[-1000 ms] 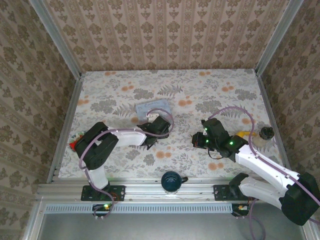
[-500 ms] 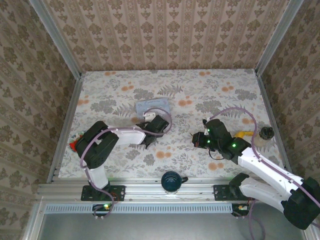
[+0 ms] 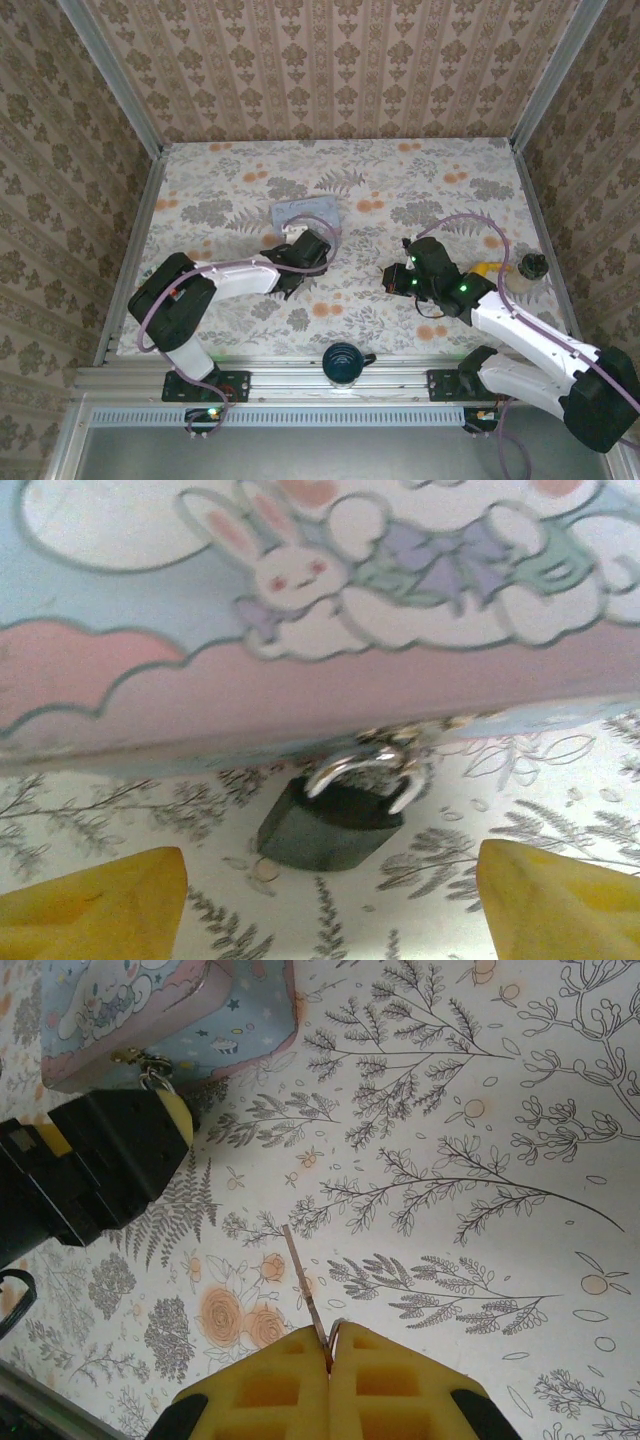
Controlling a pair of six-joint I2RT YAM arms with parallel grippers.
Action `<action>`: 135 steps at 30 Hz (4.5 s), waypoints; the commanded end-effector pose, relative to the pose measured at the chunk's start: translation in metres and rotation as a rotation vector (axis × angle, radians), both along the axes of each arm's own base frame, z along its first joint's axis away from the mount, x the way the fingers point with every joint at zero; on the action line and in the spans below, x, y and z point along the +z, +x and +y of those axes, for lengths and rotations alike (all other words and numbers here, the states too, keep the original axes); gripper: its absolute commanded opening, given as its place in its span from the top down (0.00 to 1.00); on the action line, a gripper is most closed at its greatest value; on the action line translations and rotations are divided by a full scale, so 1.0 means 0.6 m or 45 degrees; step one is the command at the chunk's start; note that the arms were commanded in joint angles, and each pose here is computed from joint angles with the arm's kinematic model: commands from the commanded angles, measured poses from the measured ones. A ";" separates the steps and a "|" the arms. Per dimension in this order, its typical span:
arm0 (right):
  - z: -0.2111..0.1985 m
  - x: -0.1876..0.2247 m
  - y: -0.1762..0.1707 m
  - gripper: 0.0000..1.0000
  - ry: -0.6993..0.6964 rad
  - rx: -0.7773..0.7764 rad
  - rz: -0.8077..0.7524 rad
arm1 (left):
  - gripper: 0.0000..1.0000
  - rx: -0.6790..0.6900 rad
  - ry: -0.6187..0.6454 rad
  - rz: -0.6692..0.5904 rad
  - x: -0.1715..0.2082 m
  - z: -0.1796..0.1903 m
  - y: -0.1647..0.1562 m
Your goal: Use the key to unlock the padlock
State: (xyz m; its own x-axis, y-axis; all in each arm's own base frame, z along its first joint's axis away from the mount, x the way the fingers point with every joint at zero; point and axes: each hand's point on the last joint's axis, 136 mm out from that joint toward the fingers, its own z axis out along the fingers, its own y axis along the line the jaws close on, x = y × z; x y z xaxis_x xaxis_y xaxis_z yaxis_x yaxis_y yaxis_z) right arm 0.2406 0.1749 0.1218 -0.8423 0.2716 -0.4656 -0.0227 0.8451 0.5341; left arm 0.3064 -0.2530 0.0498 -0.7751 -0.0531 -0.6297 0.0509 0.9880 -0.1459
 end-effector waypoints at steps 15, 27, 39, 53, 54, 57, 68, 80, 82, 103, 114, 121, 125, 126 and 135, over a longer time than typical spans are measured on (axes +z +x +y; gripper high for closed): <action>0.004 0.006 0.006 1.00 -0.001 0.016 -0.018 | 0.29 -0.010 0.066 0.010 -0.014 -0.020 0.037; 0.008 0.000 0.010 1.00 -0.004 0.022 -0.003 | 0.41 -0.029 0.183 -0.028 -0.017 -0.009 0.055; 0.011 0.000 0.013 1.00 0.000 0.023 0.003 | 0.46 -0.051 0.223 -0.096 -0.017 -0.014 0.073; 0.010 -0.004 0.014 1.00 -0.007 0.020 0.001 | 0.47 -0.060 0.268 -0.198 -0.010 -0.019 0.090; 0.010 -0.005 0.014 1.00 -0.007 0.019 0.002 | 0.47 -0.062 0.275 -0.200 -0.010 -0.020 0.091; 0.009 -0.008 0.013 1.00 -0.007 0.015 0.004 | 0.47 -0.053 0.285 -0.201 -0.013 -0.017 0.092; 0.005 -0.006 0.010 1.00 -0.005 0.008 -0.006 | 0.49 -0.041 0.295 -0.184 -0.031 -0.021 0.103; 0.000 -0.008 0.009 1.00 -0.013 0.002 -0.013 | 0.62 -0.044 0.309 -0.164 -0.037 -0.021 0.112; 0.000 -0.009 0.008 1.00 -0.015 0.004 -0.010 | 0.64 -0.053 0.312 -0.157 -0.037 -0.023 0.113; 0.031 -0.088 0.003 1.00 0.133 0.026 -0.039 | 0.87 0.022 -0.206 0.159 -0.012 -0.074 0.040; 0.100 -0.096 0.033 1.00 0.131 0.102 -0.164 | 0.87 0.186 -0.553 0.265 0.012 -0.096 0.013; 0.124 -0.109 0.053 1.00 0.092 0.101 -0.220 | 0.87 0.280 -0.678 0.362 0.001 -0.102 0.000; 0.138 -0.108 0.064 1.00 0.114 0.100 -0.259 | 0.87 0.304 -0.725 0.382 -0.002 -0.104 -0.003; 0.142 -0.108 0.067 1.00 0.112 0.098 -0.265 | 0.87 0.315 -0.732 0.386 -0.004 -0.103 -0.003; 0.166 -0.118 0.087 1.00 0.137 0.098 -0.298 | 0.87 0.323 -0.770 0.395 -0.007 -0.102 -0.005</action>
